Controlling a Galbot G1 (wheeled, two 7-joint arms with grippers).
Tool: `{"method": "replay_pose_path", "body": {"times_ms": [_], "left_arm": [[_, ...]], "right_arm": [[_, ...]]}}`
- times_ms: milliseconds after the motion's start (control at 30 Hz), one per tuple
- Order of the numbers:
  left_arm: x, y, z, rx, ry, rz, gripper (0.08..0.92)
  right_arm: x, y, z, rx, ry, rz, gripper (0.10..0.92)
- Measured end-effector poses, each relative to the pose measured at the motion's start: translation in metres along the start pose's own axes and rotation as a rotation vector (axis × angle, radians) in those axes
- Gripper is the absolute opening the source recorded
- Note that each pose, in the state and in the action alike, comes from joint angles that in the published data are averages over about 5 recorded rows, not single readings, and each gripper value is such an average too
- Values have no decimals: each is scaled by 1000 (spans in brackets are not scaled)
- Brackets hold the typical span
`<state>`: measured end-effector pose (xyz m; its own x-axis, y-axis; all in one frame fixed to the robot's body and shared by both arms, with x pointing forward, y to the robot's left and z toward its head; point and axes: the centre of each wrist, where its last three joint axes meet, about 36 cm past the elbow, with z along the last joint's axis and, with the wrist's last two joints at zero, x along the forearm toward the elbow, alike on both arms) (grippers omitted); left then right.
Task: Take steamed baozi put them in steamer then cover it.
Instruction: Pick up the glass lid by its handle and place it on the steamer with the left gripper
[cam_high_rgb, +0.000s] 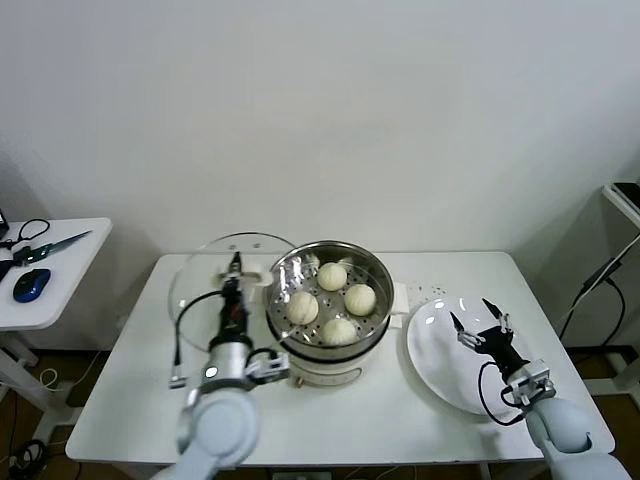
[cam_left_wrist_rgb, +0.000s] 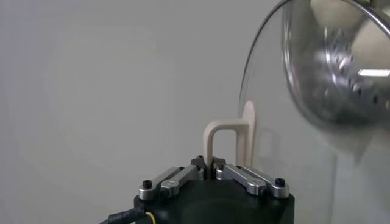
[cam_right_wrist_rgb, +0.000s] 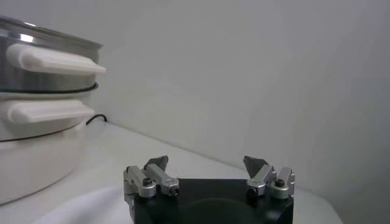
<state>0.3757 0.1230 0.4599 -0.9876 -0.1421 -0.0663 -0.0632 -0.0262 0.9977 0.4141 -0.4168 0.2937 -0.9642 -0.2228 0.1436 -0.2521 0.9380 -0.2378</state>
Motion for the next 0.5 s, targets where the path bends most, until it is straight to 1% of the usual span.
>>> {"method": "replay_pose_path", "body": {"times_ms": [133, 267, 500], "left_arm": [[-6, -1, -32, 30, -13, 8, 146], [-10, -3, -61, 51, -42, 20, 146], [-13, -10, -95, 62, -79, 47, 146]], "right_arm": [[2, 1, 2, 0, 2, 1, 823], [4, 1, 3, -1, 4, 4, 823], [6, 1, 5, 1, 6, 11, 823]]}}
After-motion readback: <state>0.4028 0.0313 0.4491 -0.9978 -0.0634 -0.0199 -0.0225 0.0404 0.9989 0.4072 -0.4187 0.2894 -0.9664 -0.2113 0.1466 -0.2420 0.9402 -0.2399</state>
